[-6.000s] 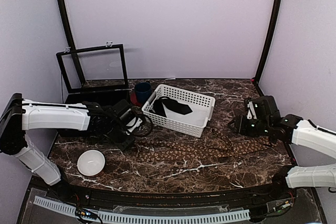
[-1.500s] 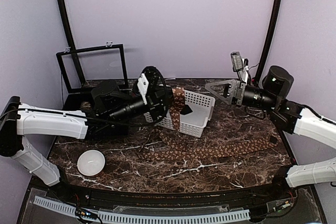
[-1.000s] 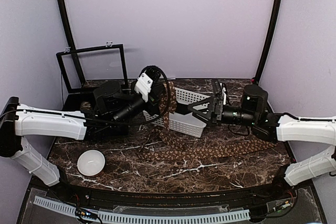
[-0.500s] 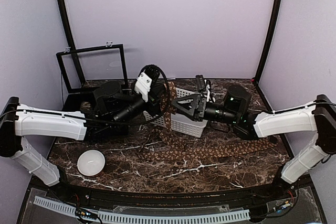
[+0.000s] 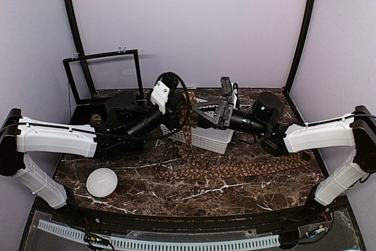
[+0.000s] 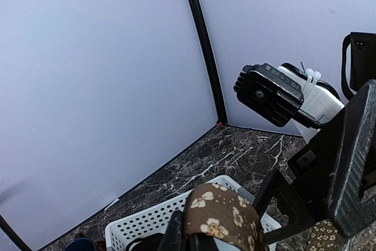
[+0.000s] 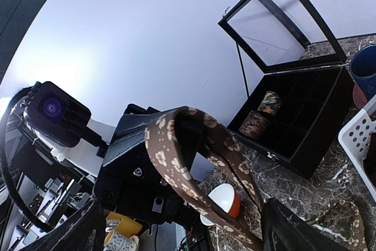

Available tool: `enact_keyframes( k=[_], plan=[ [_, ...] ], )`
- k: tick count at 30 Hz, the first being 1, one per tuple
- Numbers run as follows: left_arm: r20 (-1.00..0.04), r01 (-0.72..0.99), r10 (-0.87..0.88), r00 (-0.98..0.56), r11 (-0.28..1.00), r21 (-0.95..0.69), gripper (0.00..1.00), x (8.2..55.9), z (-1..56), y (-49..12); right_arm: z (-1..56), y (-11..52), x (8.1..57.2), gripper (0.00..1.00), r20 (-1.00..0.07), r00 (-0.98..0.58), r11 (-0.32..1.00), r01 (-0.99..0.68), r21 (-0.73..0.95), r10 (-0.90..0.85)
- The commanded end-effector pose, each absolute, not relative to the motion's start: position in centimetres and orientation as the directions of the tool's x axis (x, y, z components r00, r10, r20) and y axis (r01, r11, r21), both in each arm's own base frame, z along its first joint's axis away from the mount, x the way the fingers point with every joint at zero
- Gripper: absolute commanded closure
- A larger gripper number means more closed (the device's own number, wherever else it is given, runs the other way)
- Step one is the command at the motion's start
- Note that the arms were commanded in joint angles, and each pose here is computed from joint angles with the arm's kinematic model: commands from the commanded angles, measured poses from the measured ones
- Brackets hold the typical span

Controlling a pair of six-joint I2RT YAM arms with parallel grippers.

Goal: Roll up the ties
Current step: Flatten out the tie at the center of the board.

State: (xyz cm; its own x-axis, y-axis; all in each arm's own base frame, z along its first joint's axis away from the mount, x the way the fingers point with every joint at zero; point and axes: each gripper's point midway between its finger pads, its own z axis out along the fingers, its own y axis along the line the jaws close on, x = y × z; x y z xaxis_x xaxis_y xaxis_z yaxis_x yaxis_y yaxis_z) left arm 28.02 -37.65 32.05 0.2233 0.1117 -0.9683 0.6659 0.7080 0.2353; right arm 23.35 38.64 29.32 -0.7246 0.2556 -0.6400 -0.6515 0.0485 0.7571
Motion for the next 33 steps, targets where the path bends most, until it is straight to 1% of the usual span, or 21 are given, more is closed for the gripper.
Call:
enact_keyframes(
  k=[1, 12, 13, 14, 15, 16, 17, 26, 27, 28, 30, 33],
  plan=[
    [-0.964, 0.658, 0.093, 0.249, 0.715, 0.239, 1.00, 27.7, 33.7, -37.4, 31.7, 38.4, 22.7, 0.08, -0.640, -0.725, 0.045, -0.652, 0.757, 0.253],
    [-0.965, 0.666, 0.084, 0.247, 0.709, 0.232, 1.00, 27.7, 33.8, -37.7, 31.3, 38.7, 23.0, 0.08, -0.640, -0.725, 0.045, -0.652, 0.757, 0.253],
    [-0.965, 0.667, 0.082, 0.248, 0.708, 0.231, 1.00, 27.7, 33.8, -37.7, 31.4, 38.9, 22.3, 0.04, -0.649, -0.727, 0.013, -0.664, 0.748, 0.225],
    [-0.966, 0.668, 0.078, 0.248, 0.708, 0.229, 1.00, 27.7, 33.9, -37.7, 31.3, 39.2, 20.9, 0.84, -0.929, -0.333, 0.037, -0.939, 0.343, 0.163],
    [-0.966, 0.670, 0.075, 0.247, 0.706, 0.227, 1.00, 27.6, 33.9, -37.7, 31.3, 39.2, 20.7, 0.93, -0.678, -0.718, -0.053, -0.692, 0.720, 0.154],
    [-0.966, 0.672, 0.073, 0.248, 0.706, 0.226, 1.00, 27.6, 34.0, -37.7, 31.2, 39.3, 20.6, 0.94, -0.634, -0.759, -0.068, -0.647, 0.759, 0.146],
    [-0.966, 0.673, 0.072, 0.247, 0.704, 0.225, 1.00, 27.6, 34.0, -37.7, 31.2, 39.3, 20.6, 0.94, -0.628, -0.765, -0.073, -0.641, 0.764, 0.145],
    [-0.968, 0.676, 0.068, 0.243, 0.703, 0.220, 1.00, 27.5, 33.9, -37.7, 31.1, 39.5, 20.6, 0.93, -0.625, -0.768, -0.074, -0.638, 0.767, 0.140],
    [-0.968, 0.676, 0.068, 0.243, 0.703, 0.219, 1.00, 27.5, 33.9, -37.7, 31.1, 39.5, 20.7, 0.91, -0.624, -0.768, -0.068, -0.637, 0.768, 0.142],
    [-0.968, 0.677, 0.067, 0.242, 0.703, 0.218, 1.00, 27.5, 33.9, -37.7, 31.0, 39.5, 20.8, 0.85, -0.622, -0.770, -0.060, -0.634, 0.771, 0.143],
    [-0.968, 0.677, 0.068, 0.240, 0.703, 0.217, 1.00, 27.6, 33.8, -37.8, 30.7, 39.6, 21.1, 0.78, -0.617, -0.773, -0.046, -0.629, 0.776, 0.147],
    [-0.969, 0.678, 0.065, 0.237, 0.704, 0.213, 1.00, 27.7, 33.7, -37.9, 30.3, 40.0, 21.5, 0.73, -0.608, -0.779, -0.044, -0.620, 0.783, 0.151]
  ],
)
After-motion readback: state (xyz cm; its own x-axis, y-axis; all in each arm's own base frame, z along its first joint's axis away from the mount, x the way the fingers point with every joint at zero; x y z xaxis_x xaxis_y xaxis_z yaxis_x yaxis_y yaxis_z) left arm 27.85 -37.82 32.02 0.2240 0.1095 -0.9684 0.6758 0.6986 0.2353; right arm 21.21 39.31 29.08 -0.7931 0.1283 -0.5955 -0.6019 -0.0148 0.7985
